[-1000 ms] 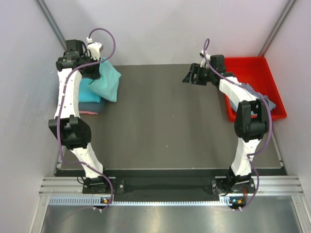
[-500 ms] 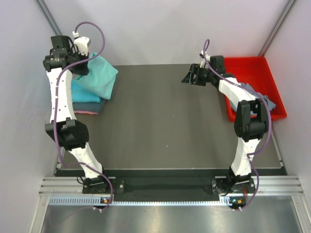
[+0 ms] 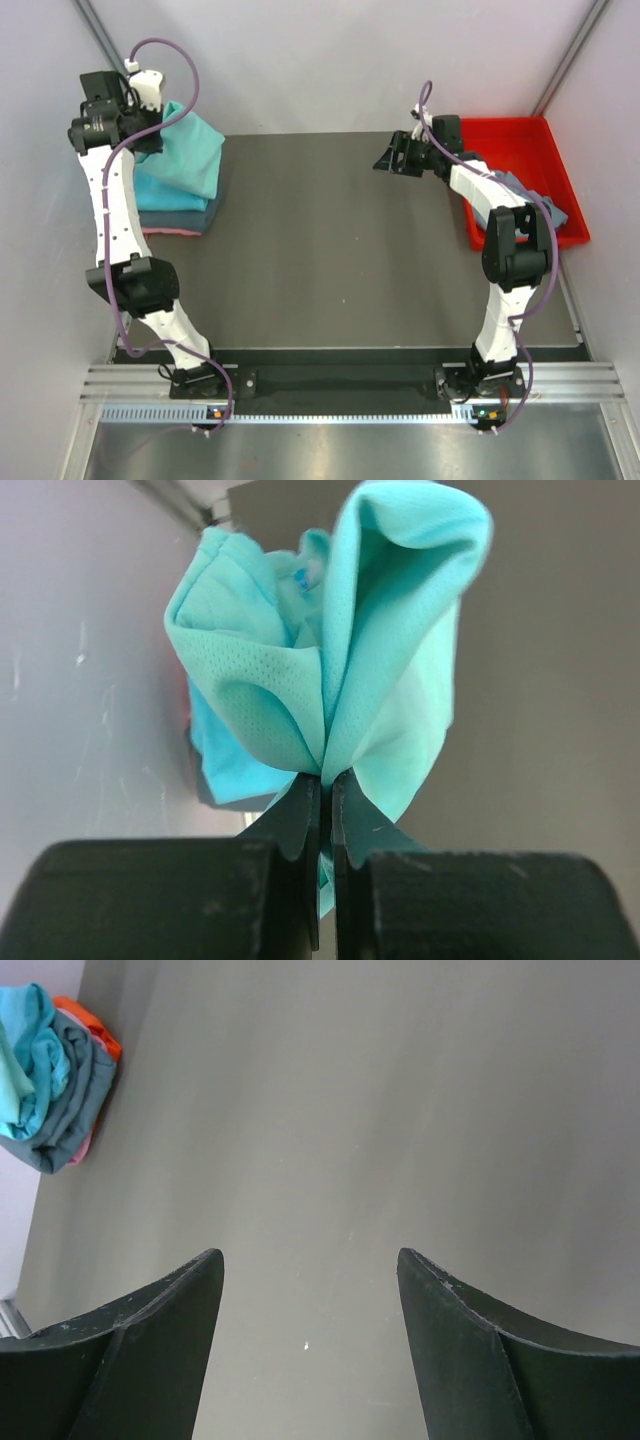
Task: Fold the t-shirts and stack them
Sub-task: Neatly place the folded tshirt to the corner
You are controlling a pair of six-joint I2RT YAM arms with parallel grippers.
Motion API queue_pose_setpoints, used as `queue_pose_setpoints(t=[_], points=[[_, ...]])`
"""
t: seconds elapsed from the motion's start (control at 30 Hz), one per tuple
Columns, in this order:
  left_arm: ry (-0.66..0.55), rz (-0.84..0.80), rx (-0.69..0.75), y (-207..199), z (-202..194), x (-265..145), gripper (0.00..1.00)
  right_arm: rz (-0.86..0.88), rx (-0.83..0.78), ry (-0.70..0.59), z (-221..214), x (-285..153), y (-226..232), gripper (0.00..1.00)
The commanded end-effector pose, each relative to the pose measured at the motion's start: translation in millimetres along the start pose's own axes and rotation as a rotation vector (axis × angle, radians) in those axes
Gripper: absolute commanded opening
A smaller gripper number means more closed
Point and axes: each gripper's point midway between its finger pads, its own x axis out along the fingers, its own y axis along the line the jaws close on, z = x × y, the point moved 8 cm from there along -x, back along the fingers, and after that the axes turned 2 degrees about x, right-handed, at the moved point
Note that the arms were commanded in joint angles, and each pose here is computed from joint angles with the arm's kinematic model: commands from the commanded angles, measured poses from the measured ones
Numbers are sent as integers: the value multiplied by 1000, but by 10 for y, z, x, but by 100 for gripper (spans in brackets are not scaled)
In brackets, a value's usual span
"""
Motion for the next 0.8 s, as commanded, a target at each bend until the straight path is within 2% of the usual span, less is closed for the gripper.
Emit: queue_pose_setpoints(t=[0.0, 0.23, 0.77], points=[[23, 81, 16, 130, -53, -60, 0, 50, -24, -43, 92, 2, 90, 71], [147, 108, -5, 203, -274, 319, 0, 48, -26, -39, 58, -10, 73, 70], [255, 409, 19, 586, -399, 727, 0, 43, -18, -27, -7, -14, 50, 71]])
